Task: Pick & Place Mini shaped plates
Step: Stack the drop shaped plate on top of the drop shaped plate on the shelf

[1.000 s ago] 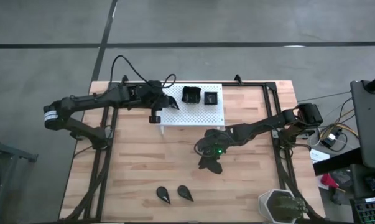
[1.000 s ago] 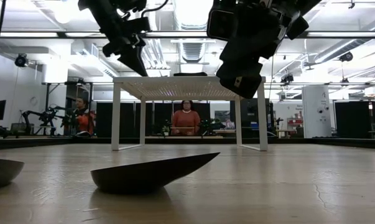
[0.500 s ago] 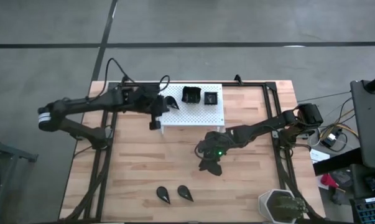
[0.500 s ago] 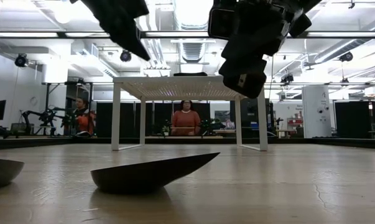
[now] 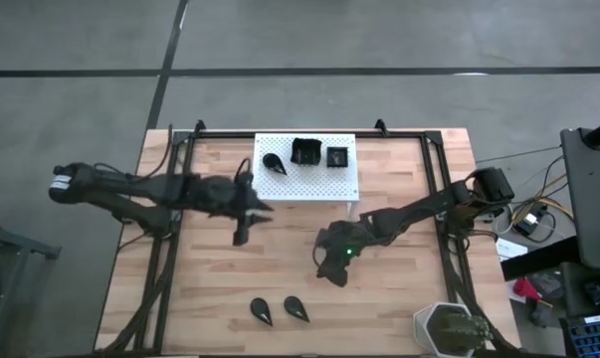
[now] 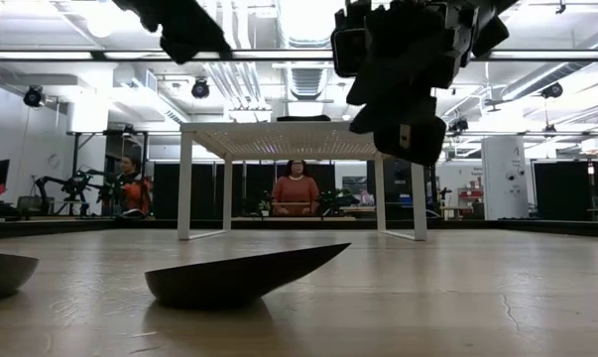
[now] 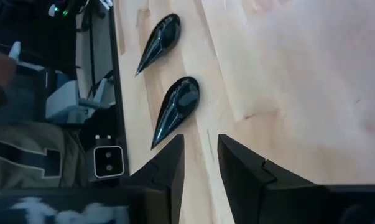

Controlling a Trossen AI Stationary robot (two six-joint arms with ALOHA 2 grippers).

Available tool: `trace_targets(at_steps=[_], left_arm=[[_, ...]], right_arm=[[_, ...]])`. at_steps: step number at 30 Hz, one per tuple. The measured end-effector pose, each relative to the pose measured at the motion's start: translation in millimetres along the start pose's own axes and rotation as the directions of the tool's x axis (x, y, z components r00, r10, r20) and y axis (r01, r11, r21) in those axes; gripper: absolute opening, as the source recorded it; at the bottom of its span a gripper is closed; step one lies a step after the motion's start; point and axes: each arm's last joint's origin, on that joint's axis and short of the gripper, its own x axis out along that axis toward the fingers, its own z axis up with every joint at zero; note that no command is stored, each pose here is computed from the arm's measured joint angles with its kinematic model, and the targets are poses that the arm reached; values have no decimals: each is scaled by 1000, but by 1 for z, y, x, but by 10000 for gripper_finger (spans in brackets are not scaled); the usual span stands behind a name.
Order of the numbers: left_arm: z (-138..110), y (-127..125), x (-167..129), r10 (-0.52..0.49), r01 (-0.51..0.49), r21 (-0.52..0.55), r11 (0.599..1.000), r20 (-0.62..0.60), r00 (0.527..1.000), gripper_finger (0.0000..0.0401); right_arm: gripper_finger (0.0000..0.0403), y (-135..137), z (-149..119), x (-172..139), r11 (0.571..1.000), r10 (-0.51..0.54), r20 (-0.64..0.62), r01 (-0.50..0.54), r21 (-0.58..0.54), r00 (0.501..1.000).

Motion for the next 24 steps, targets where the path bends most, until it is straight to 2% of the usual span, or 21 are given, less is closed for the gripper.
trace_targets(at_steps=[5,10,18,21,24], left_arm=[[-12,-31,0,-114,110,40,993,101,988,115],[-24,-51,3,-167,156,73,985,181,969,114],[-34,-66,2,-242,221,104,970,279,929,115],[-35,-70,2,-258,232,120,965,297,919,115],[-36,-72,1,-270,239,138,961,297,916,115]], right_arm=[[101,0,-7,24,996,13,-21,-11,91,1000],[99,-3,-4,45,987,9,-40,-2,162,999],[87,17,-2,86,979,97,-138,-69,193,986],[84,23,-3,99,976,107,-174,-71,206,979],[85,23,-5,109,975,68,-222,-18,220,973]])
